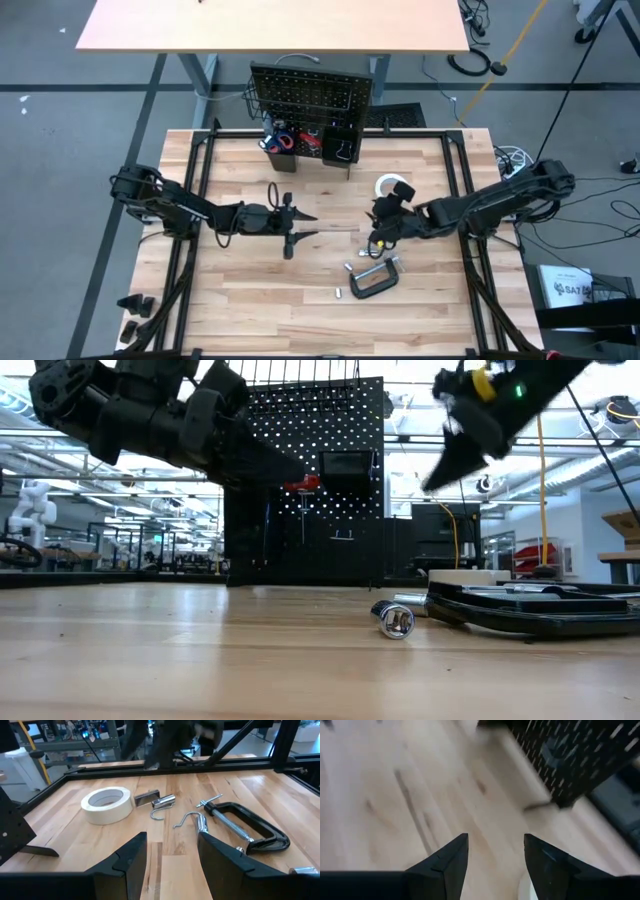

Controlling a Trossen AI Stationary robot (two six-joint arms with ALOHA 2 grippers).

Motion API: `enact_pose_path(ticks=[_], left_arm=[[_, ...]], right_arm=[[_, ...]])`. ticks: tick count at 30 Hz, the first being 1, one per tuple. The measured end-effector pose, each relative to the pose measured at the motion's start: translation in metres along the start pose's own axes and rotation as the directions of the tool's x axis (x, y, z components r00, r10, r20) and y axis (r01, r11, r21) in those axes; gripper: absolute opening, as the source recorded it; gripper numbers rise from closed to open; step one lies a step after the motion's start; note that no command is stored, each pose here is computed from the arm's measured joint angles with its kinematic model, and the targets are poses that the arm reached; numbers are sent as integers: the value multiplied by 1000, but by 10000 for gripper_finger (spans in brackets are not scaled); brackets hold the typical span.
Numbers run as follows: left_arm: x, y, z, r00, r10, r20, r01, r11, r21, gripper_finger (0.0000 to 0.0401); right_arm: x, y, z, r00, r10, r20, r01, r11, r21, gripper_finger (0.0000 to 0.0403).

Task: Hang tools onto peg board
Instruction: Put the black clamp into the black wire basket on the peg board

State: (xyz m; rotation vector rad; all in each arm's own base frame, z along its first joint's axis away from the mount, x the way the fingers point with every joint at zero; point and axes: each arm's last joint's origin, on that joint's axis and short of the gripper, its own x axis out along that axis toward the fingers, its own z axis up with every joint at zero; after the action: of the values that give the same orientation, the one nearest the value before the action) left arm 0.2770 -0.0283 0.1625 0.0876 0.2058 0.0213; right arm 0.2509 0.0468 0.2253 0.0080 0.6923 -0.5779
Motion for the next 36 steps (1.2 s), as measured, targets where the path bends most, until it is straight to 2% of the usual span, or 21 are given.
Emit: enact_pose_path(ticks=[4, 8, 11, 13, 14, 17, 19, 21, 24, 28, 31, 36], left_arm=[[0, 0, -1, 1000, 1, -14, -1, 1000, -1, 176], [0, 0, -2, 1000, 0, -22, 0, 1000, 0, 176], [0, 0, -2, 1000, 5, -21, -5, 1000, 1, 176], [0, 0, -2, 1000, 12, -21, -12, 1000, 1, 176], [0, 0, -2, 1000, 14, -22, -14, 1000, 1, 176], [0, 2, -2, 1000, 19, -24, -19, 1000, 0, 176], [0, 2, -3, 999, 19, -35, -19, 1000, 2, 176], [0, 2, -4, 999, 19, -44, -19, 1000, -3, 176], [0, 2, -5, 998, 18, -53, -20, 1000, -21, 176], [0, 2, -5, 998, 18, -58, -19, 1000, -21, 176], [0, 2, -5, 998, 18, -55, -19, 1000, -21, 176], [0, 2, -5, 999, 19, -51, -20, 1000, -22, 176]], right_arm=[[13, -15, -26, 995, -25, -99, 29, 998, 47, 180], [17, -38, -47, 983, -62, -171, 96, 976, 198, 180], [19, -43, -54, 967, 57, -249, 16, 960, 280, 180], [19, -38, -55, 944, 191, -269, -108, 949, 296, 180], [19, -33, -53, 922, 279, -269, -200, 937, 288, 180], [14, -15, -45, 848, 491, -201, -434, 859, 271, 180], [8, -5, -41, 814, 563, -140, -522, 816, 249, 180], [1, 5, -40, 790, 604, -104, -577, 791, 206, 180], [-9, 19, -44, 766, 638, -86, -631, 770, 94, 180], [-16, 30, -53, 754, 647, -115, -653, 758, -14, 180], [-16, 35, -57, 749, 648, -138, -659, 750, -52, 180], [-5, 43, -69, 761, 614, -210, -638, 767, -69, 180]])
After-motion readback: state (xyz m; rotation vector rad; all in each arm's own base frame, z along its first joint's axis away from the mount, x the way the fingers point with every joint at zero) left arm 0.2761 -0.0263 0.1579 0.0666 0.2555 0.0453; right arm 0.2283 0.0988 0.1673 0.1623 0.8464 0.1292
